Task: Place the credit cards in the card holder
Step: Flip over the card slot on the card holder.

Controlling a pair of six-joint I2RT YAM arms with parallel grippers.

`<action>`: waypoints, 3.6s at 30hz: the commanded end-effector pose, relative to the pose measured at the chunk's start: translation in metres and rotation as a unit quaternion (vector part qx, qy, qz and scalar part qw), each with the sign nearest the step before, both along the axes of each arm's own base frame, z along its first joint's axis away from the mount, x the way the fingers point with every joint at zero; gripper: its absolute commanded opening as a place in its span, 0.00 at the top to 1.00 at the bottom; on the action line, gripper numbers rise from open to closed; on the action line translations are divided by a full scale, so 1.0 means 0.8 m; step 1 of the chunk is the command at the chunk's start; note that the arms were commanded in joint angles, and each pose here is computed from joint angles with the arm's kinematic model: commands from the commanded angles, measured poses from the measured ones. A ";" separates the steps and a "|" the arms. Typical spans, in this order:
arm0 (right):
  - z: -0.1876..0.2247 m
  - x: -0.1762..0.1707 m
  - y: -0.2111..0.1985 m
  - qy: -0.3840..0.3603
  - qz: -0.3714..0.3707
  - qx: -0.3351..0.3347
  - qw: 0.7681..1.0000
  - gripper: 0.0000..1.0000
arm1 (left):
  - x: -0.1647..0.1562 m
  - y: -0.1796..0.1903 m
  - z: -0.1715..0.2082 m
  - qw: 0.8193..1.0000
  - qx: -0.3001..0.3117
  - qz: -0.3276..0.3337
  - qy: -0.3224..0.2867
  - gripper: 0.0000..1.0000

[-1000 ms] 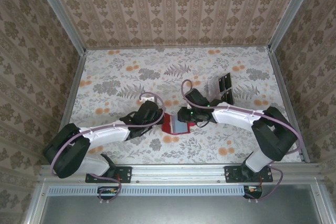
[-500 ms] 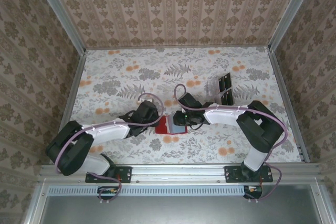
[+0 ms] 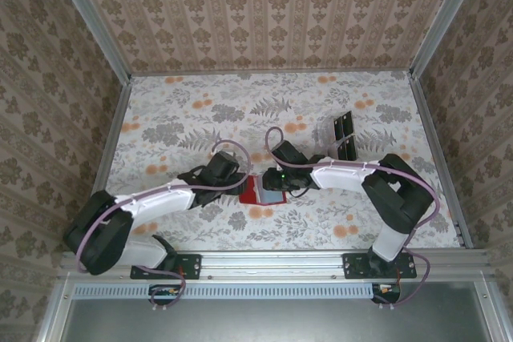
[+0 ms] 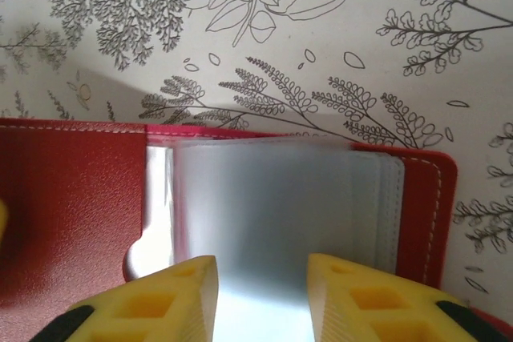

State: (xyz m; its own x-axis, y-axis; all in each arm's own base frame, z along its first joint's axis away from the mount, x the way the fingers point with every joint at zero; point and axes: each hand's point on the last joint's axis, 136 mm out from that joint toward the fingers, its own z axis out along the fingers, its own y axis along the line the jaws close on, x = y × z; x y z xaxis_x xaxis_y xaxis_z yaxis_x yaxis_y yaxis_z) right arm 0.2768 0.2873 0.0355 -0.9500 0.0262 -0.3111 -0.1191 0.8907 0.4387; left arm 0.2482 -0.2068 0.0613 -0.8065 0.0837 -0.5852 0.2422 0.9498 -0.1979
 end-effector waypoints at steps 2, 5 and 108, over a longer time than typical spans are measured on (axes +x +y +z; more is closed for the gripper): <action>0.037 0.001 -0.005 -0.025 0.007 -0.003 1.000 0.60 | -0.004 0.001 0.025 1.000 -0.024 0.002 -0.006 0.25; 0.044 0.000 -0.008 -0.032 0.015 -0.011 0.999 0.58 | -0.013 -0.002 0.025 0.999 -0.036 0.000 -0.002 0.24; 0.026 0.007 0.061 0.032 -0.032 0.133 0.990 0.47 | -0.038 0.008 -0.056 0.995 0.086 -0.025 -0.039 0.23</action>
